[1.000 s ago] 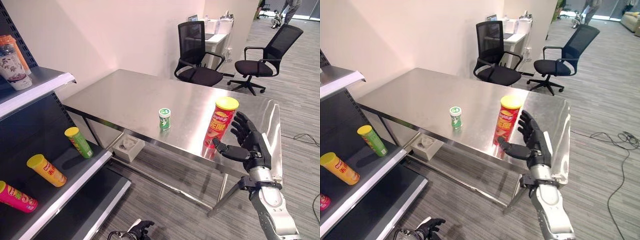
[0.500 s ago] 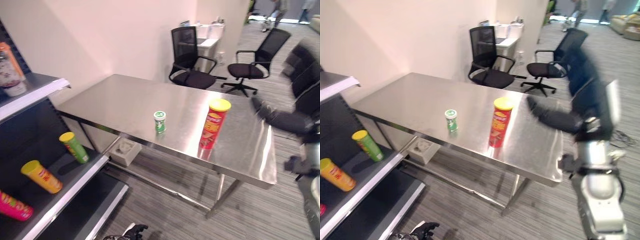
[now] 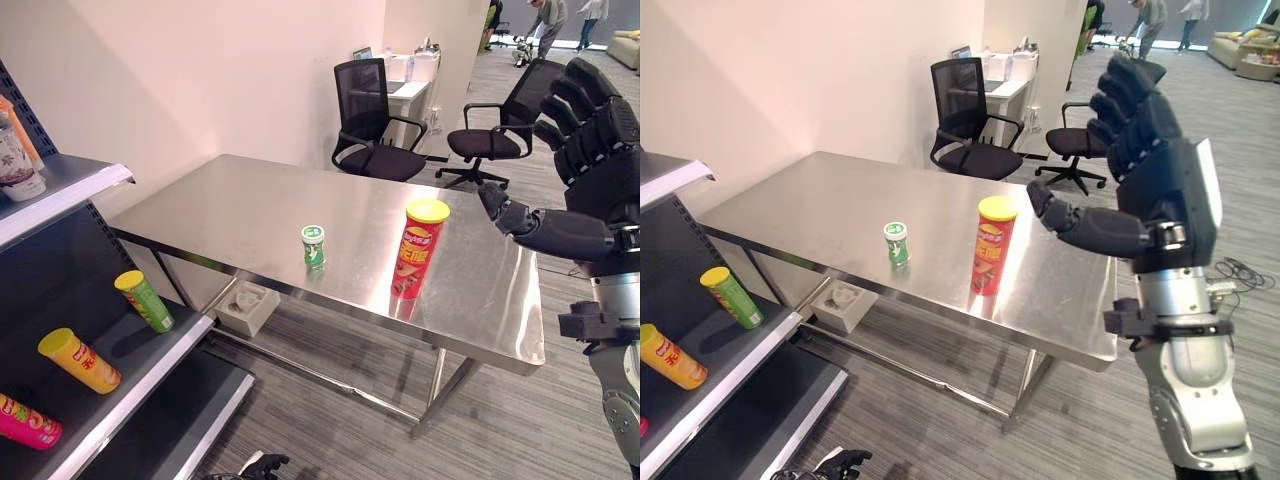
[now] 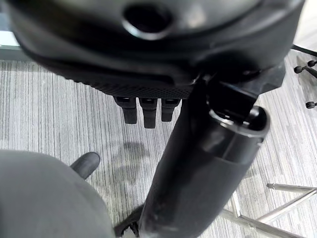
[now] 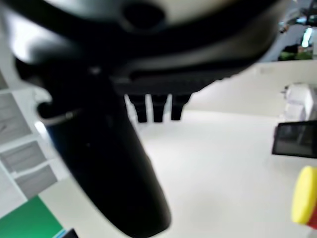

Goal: Put the goods on the table back onto the shelves and tidy them up.

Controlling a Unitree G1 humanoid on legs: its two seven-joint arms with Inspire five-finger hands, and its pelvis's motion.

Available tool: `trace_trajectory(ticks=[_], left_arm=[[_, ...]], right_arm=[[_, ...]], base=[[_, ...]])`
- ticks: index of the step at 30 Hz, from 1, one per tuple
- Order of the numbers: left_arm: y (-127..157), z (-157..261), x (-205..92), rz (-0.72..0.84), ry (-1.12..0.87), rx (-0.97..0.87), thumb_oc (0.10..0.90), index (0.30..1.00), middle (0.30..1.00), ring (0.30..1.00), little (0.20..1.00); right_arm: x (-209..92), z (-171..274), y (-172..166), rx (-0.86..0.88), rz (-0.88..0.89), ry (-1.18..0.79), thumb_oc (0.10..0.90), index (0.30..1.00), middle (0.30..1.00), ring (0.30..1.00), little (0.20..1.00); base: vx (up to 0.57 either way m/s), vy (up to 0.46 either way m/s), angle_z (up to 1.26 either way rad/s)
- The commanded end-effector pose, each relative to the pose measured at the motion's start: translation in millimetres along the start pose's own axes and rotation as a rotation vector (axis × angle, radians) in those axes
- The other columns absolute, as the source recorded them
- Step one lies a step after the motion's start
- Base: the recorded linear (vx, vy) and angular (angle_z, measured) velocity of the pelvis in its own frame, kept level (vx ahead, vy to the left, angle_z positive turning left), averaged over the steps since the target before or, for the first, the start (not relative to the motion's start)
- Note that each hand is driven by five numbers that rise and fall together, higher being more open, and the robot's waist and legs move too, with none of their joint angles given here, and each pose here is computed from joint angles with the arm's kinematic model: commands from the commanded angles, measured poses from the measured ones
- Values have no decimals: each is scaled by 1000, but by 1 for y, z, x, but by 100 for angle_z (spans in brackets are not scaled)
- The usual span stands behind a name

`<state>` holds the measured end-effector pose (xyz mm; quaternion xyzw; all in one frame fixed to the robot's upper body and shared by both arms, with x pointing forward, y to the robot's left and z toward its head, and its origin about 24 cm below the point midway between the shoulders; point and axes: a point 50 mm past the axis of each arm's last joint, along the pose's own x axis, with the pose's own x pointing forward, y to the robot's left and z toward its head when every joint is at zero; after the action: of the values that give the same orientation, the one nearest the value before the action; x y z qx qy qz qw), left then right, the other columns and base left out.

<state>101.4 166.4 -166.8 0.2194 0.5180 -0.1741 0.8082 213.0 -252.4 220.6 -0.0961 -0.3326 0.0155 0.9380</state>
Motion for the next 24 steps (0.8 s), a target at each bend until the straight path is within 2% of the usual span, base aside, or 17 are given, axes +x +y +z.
trace_trajectory(ticks=[1,11,24], left_arm=[[10,4,1,2,-9,45,800,900,900,900,900],[9,5,1,-8,-10,58,800,900,900,900,900],[12,3,0,5,-11,59,800,900,900,900,900]], right_arm=[[11,25,-11,1,-57,-170,800,900,900,900,900],[15,9,-14,1,-68,-93,800,900,900,900,900],[20,-11,-9,95,-53,-26,800,900,900,900,900]], base=[[0,0,0],[8,-7,3],[1,-7,1]])
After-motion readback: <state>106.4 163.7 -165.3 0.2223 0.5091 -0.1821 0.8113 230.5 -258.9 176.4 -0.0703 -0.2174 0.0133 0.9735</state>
